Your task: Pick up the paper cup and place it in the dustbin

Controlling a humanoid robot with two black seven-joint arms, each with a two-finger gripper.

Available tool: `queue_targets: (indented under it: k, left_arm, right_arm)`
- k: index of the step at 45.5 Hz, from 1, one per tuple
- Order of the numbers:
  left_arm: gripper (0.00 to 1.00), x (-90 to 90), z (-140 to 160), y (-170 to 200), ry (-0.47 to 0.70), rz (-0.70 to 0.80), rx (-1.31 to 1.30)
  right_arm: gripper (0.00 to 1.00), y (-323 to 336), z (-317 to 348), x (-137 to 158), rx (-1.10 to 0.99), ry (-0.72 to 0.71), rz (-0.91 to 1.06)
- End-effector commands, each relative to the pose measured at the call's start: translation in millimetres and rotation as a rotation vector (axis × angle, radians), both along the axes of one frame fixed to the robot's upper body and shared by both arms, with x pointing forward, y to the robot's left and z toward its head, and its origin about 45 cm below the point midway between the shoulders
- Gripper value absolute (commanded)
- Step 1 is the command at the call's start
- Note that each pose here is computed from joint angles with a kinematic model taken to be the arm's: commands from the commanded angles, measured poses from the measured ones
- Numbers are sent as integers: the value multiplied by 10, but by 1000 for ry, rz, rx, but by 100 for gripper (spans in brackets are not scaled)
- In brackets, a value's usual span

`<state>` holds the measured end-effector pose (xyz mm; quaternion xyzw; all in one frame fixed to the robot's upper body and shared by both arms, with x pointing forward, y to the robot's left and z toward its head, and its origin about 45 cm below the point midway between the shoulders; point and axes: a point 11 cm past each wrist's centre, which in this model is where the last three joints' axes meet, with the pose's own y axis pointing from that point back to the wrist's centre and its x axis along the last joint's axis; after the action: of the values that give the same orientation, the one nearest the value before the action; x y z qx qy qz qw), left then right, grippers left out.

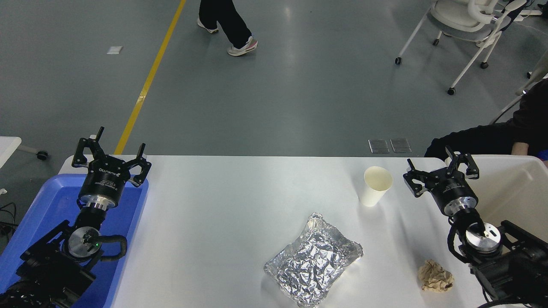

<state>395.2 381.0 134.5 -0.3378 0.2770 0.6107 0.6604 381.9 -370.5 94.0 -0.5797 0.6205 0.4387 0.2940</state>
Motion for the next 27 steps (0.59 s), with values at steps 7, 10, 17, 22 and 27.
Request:
queue_targets:
  k: [7,10,17,22,27]
  left_arm:
    - [100,-5,-4,9,2,2,1]
    - [100,-5,-3,8,1,1,1]
    - [100,-4,-2,2,1,-1,1]
    - [100,1,4,0,-1,-2,1]
    - [100,0,0,-5,1,-4,2]
  right_arm:
    - [100,138,89,76,5,-30,50]
    - [100,243,160,128,-17,-46,101]
    - [100,480,591,346,-233,-133,331]
    - [100,789,1003,403,-476,-230,600]
    - [100,893,1285,465,-776,-253,828]
